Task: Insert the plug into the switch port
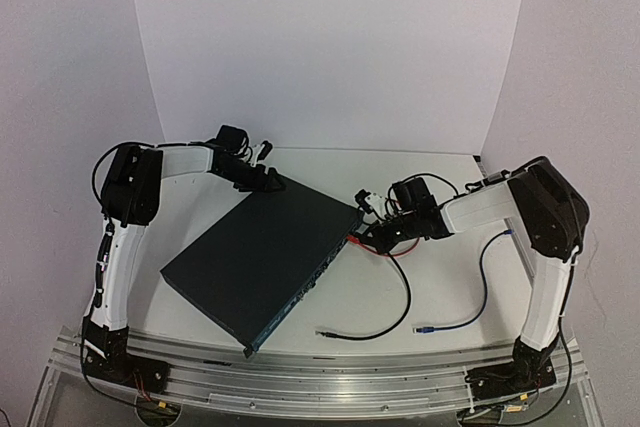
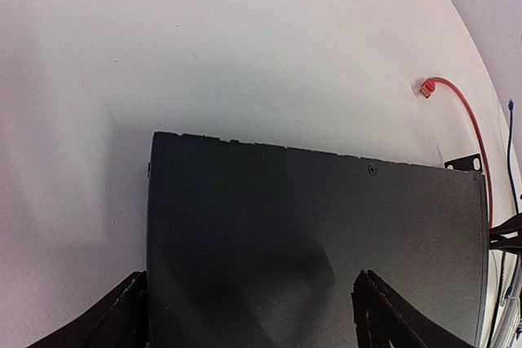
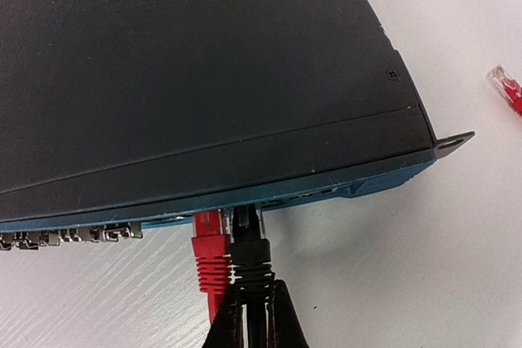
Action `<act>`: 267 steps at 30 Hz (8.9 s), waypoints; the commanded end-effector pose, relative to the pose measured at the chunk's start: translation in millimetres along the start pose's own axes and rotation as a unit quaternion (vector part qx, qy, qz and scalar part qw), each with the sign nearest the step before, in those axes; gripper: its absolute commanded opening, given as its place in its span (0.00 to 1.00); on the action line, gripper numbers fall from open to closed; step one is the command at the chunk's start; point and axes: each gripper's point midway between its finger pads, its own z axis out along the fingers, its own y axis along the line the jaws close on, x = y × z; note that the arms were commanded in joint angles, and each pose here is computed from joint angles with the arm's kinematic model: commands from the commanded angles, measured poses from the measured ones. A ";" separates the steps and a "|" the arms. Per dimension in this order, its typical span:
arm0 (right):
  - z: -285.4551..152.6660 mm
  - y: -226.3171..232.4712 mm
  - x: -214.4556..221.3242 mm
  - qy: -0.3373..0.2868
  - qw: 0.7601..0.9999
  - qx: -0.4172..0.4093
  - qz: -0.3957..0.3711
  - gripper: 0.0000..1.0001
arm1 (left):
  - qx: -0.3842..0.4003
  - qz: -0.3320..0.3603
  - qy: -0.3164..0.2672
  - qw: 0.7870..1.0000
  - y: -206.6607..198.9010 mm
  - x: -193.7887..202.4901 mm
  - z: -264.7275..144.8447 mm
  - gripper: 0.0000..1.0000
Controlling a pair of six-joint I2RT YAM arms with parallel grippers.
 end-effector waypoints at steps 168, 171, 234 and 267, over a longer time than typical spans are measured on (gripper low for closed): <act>-187.6 81.1 178.8 0.400 0.877 0.129 0.232 0.75 | -0.058 -0.008 -0.144 0.988 -117.8 -23.5 -120.5 1.00; -176.6 83.6 182.7 0.406 0.884 0.139 0.186 0.74 | -0.057 -0.005 -0.144 0.988 -118.1 -25.5 -118.6 1.00; -123.7 104.2 -45.4 0.029 0.987 0.087 -0.130 0.00 | 0.214 -0.012 -0.033 0.976 -280.5 23.7 -83.9 0.94; -85.0 82.4 -103.9 -0.002 0.991 0.091 -0.094 0.00 | 0.224 -0.013 0.016 0.974 -308.9 38.5 -43.6 0.00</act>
